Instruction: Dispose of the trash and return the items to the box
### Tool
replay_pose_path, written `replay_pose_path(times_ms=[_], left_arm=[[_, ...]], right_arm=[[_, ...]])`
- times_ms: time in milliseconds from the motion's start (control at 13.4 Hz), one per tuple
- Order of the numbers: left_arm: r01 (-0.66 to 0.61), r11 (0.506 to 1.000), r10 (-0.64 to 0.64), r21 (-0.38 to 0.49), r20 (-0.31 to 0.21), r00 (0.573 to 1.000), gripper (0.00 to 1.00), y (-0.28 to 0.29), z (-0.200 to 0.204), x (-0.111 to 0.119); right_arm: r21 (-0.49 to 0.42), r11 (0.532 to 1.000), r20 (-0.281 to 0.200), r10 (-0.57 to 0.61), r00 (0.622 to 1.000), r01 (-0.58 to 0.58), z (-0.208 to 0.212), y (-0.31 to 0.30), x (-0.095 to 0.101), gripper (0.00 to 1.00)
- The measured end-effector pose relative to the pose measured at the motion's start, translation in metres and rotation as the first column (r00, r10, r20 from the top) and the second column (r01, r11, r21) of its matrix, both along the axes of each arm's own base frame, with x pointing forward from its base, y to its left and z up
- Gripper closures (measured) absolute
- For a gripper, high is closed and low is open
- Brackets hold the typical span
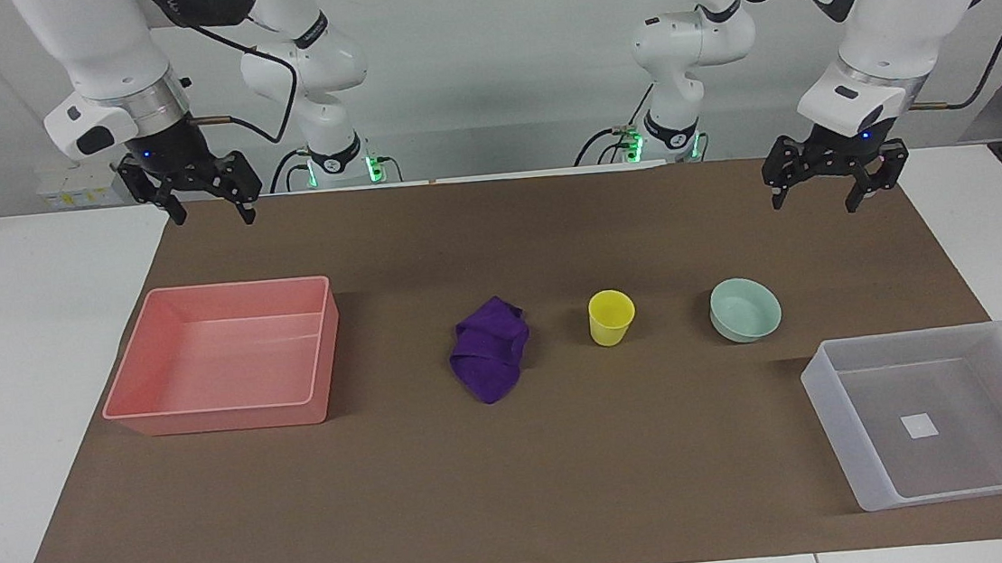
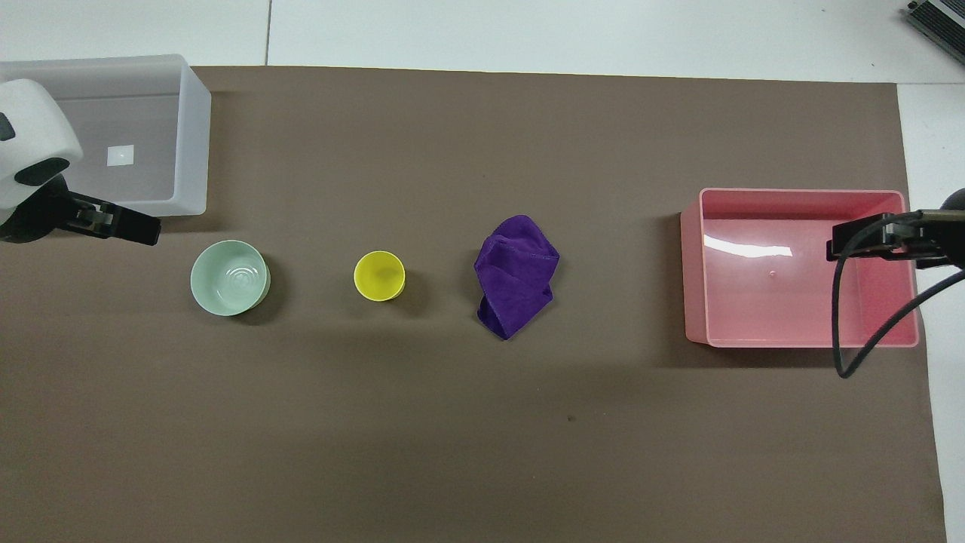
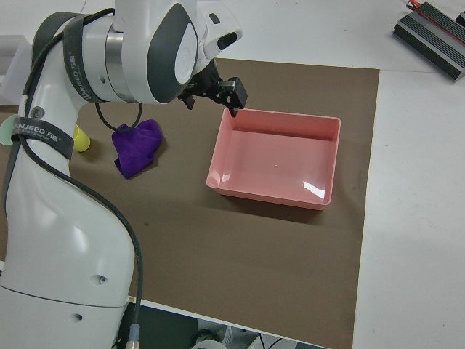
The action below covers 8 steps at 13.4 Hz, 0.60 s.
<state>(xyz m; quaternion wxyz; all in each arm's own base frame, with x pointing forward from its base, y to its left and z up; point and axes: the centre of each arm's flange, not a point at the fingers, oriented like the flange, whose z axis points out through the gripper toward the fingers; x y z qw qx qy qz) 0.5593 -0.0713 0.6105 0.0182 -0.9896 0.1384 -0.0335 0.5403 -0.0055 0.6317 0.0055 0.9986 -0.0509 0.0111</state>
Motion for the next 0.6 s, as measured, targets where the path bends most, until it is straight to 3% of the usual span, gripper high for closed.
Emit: replay_pose_path(times_ms=[596], left_arm=[[-0.009, 1.0, 0.009, 0.0, -0.005, 1.0, 0.0, 0.0031, -0.0005, -0.0001]], right_arm=[[0.0, 1.0, 0.0, 0.0, 1.0, 0.0, 0.0, 0.0, 0.0, 0.0]])
